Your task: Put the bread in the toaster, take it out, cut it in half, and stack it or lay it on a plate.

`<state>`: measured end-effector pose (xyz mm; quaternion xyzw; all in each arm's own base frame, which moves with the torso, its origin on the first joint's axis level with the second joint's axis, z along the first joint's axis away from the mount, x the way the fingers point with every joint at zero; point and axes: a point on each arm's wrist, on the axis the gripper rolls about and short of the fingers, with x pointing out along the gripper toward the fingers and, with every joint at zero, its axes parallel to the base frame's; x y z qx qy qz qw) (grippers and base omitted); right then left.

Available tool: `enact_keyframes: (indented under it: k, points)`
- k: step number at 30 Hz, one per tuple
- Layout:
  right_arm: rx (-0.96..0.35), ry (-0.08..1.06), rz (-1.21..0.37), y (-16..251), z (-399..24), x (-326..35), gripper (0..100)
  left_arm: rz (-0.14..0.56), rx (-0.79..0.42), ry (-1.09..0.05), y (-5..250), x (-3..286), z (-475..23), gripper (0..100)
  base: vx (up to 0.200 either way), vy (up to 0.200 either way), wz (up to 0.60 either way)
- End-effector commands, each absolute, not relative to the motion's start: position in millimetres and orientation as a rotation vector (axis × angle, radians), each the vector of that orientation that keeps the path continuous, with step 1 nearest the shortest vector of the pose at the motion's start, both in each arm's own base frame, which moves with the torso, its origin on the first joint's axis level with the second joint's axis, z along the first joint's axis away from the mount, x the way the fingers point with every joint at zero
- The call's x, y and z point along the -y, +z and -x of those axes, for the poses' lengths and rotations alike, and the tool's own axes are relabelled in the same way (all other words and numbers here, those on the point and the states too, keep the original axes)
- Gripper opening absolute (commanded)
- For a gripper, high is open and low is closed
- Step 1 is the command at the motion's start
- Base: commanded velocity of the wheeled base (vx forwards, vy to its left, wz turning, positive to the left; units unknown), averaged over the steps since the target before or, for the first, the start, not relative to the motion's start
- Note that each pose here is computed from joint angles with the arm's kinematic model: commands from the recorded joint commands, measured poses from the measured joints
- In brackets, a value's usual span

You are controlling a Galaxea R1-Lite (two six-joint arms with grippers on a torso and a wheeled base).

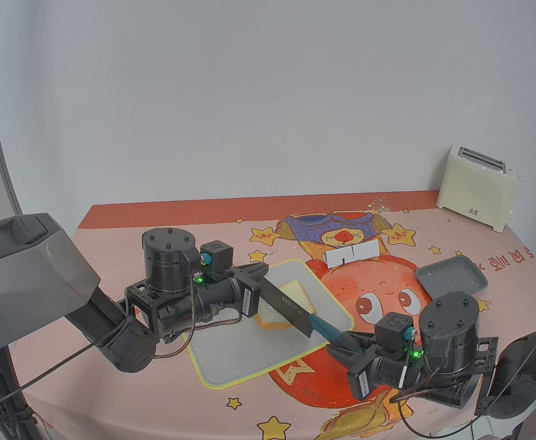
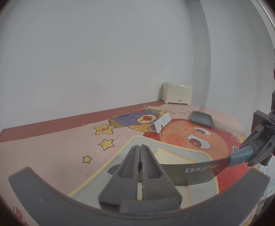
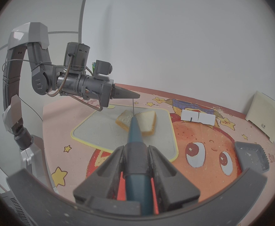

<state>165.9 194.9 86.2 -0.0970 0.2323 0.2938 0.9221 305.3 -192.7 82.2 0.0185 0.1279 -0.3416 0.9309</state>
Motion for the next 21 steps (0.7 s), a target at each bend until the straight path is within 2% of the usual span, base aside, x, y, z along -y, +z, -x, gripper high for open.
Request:
enact_keyframes:
  k: [1, 15, 21]
  points:
    - [-0.472, 0.605, 0.197, 87, -166, -196, 0, -0.036, -0.254, -0.697, 84, 191, -305, 0, 0.000, 0.000, 0.00]
    - [-0.418, 0.612, 0.164, 100, -171, -201, 0, -0.041, -0.280, -0.693, 75, 191, -305, 0, 0.000, 0.000, 0.00]
    - [-0.432, 0.609, 0.171, 97, -170, -200, 0, -0.040, -0.274, -0.693, 77, 191, -305, 0, 0.000, 0.000, 0.00]
